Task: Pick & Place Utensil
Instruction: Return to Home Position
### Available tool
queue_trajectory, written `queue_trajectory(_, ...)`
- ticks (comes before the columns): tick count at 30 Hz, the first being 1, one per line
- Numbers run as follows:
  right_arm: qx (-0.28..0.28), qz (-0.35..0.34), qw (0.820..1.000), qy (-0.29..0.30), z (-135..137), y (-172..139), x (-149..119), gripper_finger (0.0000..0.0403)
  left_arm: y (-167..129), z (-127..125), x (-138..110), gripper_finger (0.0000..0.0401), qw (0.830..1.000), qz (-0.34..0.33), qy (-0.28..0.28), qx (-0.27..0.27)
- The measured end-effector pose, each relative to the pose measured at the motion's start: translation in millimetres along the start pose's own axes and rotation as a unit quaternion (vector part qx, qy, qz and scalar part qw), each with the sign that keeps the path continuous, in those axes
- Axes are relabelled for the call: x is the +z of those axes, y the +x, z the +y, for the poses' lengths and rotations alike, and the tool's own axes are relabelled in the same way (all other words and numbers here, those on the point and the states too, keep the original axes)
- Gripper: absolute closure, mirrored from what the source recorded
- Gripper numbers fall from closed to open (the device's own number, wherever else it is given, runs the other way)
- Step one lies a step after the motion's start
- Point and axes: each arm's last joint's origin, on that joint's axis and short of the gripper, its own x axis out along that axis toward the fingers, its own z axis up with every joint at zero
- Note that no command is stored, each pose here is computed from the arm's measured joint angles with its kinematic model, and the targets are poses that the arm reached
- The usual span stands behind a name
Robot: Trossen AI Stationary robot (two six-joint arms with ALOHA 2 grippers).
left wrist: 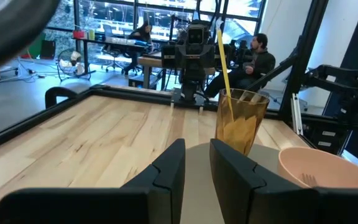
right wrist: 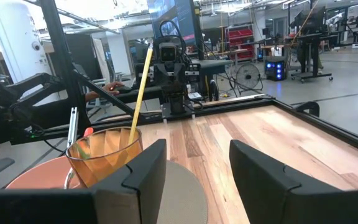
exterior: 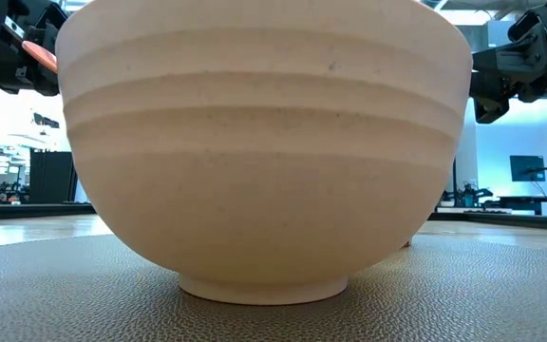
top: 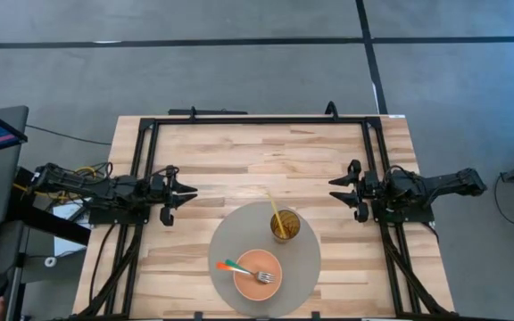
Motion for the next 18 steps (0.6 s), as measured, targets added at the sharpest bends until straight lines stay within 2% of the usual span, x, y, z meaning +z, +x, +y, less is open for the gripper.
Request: queue_trajectory(18, 0.0, 0.0, 1.0, 0.0, 0.0, 0.0, 0.0, 0.0233, 0.0, 0.1, -1.3, 0.0325, 1.0, 0.007, 0.01, 0.0)
